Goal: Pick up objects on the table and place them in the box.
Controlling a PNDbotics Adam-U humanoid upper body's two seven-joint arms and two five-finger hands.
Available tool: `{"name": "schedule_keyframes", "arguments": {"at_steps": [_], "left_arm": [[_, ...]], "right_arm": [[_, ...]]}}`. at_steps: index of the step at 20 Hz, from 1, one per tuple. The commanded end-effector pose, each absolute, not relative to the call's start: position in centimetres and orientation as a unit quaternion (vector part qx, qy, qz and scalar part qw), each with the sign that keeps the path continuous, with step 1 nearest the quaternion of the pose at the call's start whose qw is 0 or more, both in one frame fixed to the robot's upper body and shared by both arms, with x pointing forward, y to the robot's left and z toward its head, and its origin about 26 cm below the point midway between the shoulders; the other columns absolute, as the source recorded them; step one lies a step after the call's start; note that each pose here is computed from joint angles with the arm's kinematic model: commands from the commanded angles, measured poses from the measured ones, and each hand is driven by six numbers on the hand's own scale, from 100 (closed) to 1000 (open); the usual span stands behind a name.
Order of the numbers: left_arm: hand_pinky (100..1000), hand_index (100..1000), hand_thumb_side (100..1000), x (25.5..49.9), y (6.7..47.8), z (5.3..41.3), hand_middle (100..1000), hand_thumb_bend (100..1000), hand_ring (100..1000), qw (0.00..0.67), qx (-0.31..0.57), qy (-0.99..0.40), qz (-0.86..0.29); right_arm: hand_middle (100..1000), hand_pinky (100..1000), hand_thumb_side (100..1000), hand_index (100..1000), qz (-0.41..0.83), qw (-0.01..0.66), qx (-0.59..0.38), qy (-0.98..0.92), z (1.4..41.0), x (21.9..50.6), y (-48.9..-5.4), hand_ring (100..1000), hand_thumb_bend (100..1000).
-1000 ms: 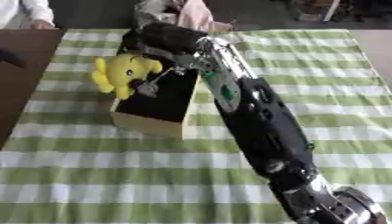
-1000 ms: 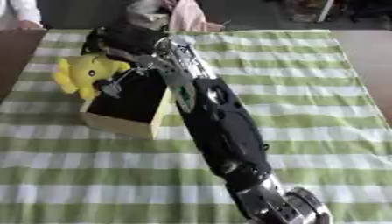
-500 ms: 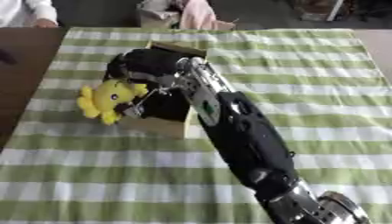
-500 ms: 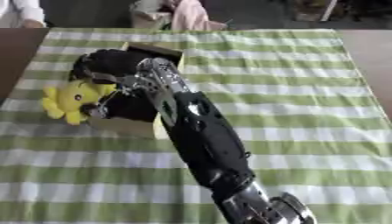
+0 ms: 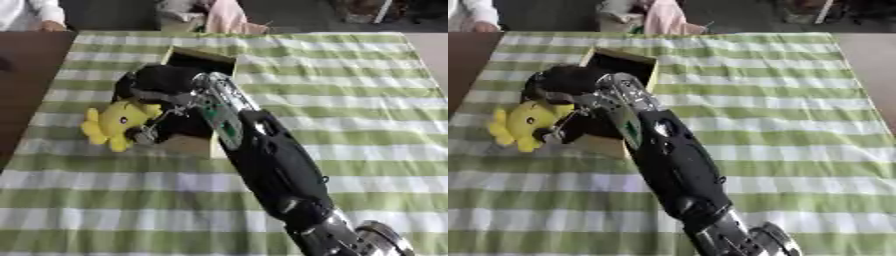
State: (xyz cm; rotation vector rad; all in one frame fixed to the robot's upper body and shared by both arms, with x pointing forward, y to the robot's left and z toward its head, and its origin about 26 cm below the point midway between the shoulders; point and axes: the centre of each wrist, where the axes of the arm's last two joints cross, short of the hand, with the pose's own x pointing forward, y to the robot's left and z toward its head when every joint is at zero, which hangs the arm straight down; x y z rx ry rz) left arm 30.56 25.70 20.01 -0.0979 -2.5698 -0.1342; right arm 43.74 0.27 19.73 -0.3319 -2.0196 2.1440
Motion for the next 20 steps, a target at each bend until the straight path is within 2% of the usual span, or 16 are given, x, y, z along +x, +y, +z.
{"name": "schedule_keyframes", "arguments": {"at_steps": [1,4,8,11,16,18,20], "left_arm": [[480,700,733,30.3,25.7,20.9,822,100,928,0.265,-0.034,-0.962,-0.054],[479,699,733,30.3,25.7,20.8,822,100,929,0.266,-0.034,-0.962,-0.054],[479,700,732,30.3,25.7,20.8,822,100,929,0.267,-0.034,-0.962,-0.055],[478,699,735,30.3,25.7,20.8,822,100,930,0.269,-0.035,-0.961,-0.057],[477,698,735,30.3,25.7,20.8,821,100,930,0.270,-0.036,-0.961,-0.057],[477,698,734,30.3,25.7,20.8,821,100,929,0.269,-0.036,-0.961,-0.058],[478,698,734,30.3,25.7,20.8,821,100,929,0.269,-0.036,-0.961,-0.057]], "right_arm": [[760,822,487,810,0.728,0.065,-0.124,-0.671,20.7,43.5,0.8,776,100],[830,876,538,866,0.731,0.053,-0.151,-0.664,21.2,43.4,0.8,853,100],[848,915,587,887,0.737,0.038,-0.190,-0.648,21.6,43.3,0.7,882,100],[806,909,526,840,0.735,0.034,-0.202,-0.646,21.4,43.3,0.8,853,100],[658,893,435,719,0.720,0.031,-0.202,-0.663,21.3,43.3,0.8,770,100],[573,887,421,651,0.708,0.026,-0.204,-0.675,21.7,43.2,0.9,734,100],[535,887,407,609,0.697,0.022,-0.209,-0.686,22.2,43.1,0.9,714,100]]}}
